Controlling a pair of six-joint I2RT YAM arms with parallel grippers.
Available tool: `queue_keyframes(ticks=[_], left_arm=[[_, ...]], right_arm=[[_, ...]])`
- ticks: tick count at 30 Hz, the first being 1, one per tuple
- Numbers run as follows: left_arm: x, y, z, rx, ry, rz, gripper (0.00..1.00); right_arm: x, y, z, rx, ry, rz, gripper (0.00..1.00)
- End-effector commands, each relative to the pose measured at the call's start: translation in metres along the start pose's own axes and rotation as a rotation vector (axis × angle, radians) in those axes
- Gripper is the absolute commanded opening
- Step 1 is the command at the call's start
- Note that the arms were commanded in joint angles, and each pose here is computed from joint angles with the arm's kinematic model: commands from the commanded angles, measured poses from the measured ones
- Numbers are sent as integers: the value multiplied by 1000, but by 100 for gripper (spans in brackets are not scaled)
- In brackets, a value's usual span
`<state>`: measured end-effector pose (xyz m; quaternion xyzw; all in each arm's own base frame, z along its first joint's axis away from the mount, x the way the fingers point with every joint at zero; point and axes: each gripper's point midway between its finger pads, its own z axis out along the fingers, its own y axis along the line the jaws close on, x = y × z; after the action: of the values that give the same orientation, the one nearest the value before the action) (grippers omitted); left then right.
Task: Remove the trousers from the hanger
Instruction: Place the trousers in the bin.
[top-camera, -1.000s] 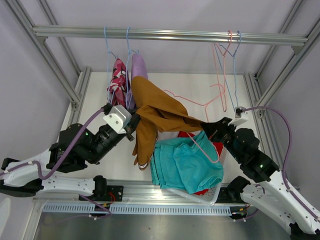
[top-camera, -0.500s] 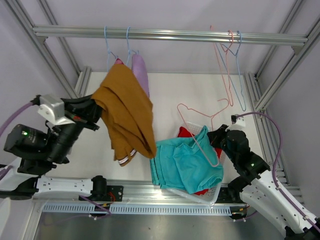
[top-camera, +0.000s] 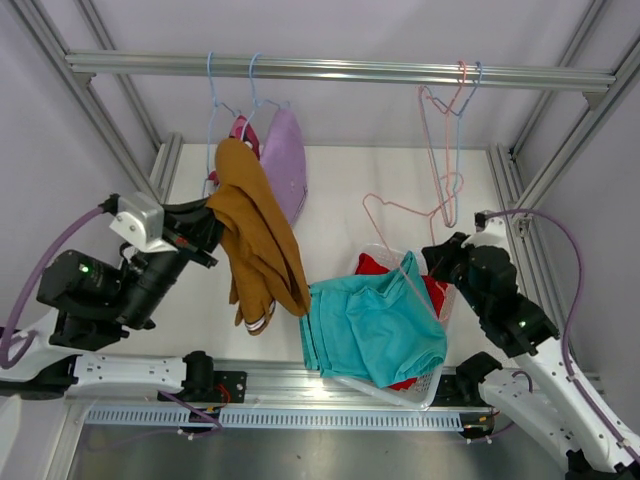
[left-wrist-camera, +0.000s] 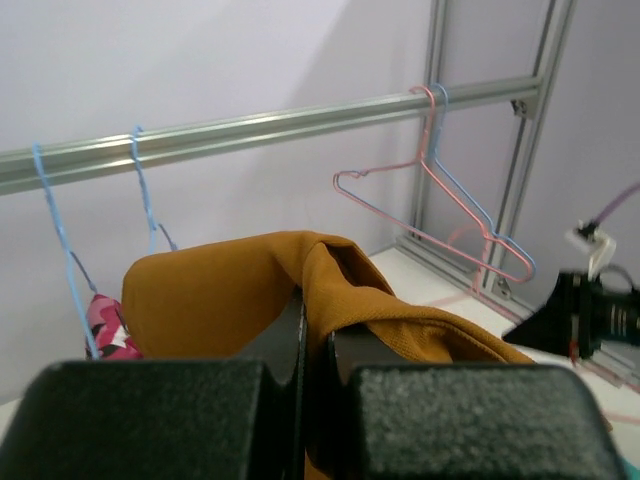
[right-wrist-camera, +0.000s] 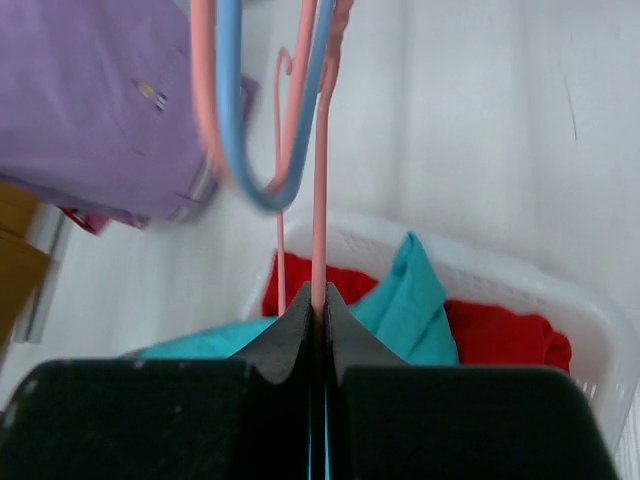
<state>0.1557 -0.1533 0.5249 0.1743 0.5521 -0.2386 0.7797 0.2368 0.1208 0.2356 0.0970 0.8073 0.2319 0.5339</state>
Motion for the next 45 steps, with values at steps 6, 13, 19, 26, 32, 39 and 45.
queue_keyframes(ticks=[6, 13, 19, 26, 32, 39, 45], left_arm=[[24, -42, 6, 118, 11, -118, 1], [62, -67, 4, 175, 76, -136, 1], [77, -84, 7, 213, 105, -138, 1], [77, -99, 10, 263, 115, -165, 1], [82, -119, 16, 309, 135, -181, 1], [105, -157, 21, 394, 182, -175, 0], [124, -200, 27, 457, 232, -203, 0]], right_arm=[[-100, 38, -45, -51, -182, -52, 0], [-109, 40, -58, -59, -197, -64, 0], [-102, 33, -55, -30, -186, -69, 0], [-96, 28, -50, -17, -173, -72, 0], [-86, 21, -42, 7, -152, -74, 0], [-84, 14, -41, 30, -147, -80, 0], [-85, 15, -41, 30, -139, -84, 0]])
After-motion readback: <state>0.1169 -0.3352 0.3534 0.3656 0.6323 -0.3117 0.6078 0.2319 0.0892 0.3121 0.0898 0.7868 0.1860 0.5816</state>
